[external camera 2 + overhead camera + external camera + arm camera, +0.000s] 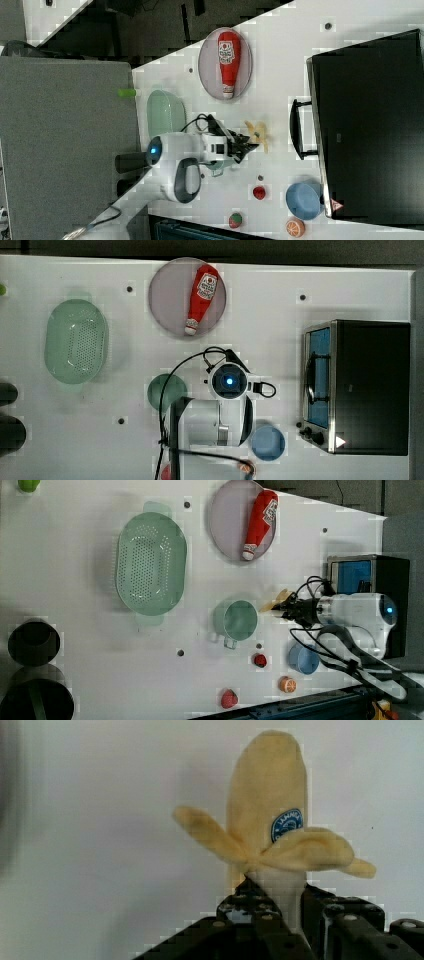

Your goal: Pick banana from table and place on oven.

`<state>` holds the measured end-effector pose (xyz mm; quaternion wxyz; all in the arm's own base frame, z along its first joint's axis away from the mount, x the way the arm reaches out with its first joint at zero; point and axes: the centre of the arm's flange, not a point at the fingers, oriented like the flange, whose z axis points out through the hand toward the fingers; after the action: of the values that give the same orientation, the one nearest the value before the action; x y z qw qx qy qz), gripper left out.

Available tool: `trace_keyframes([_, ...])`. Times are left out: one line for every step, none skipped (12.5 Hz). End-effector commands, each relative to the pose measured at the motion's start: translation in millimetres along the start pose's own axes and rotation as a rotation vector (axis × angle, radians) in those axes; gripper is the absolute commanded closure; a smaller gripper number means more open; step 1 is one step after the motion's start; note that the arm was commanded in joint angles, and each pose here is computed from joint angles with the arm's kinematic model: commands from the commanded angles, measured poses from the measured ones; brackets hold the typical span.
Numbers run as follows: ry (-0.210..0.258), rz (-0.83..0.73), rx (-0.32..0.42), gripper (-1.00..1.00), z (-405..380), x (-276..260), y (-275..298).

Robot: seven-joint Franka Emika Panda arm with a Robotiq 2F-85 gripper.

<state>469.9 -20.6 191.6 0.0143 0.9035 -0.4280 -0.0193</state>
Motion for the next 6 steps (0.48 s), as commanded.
trace_keyframes([0.111,0.034,0.154,0.64,-134.6,13.2,-18.9])
trace_keyframes([0.104,0.031,0.150,0.64,-169.4,10.0,-16.6])
trace_keyframes([0.084,0.030,0.129,0.64,-200.9,5.5,-11.3])
trace_keyframes([0.061,0.028,0.104,0.64,-229.5,0.2,-5.9])
trace_keyframes([0.044,0.026,0.086,0.64,-257.4,-4.2,-0.8])
trace_keyframes([0.033,0.029,0.075,0.64,-283.6,-6.7,5.3])
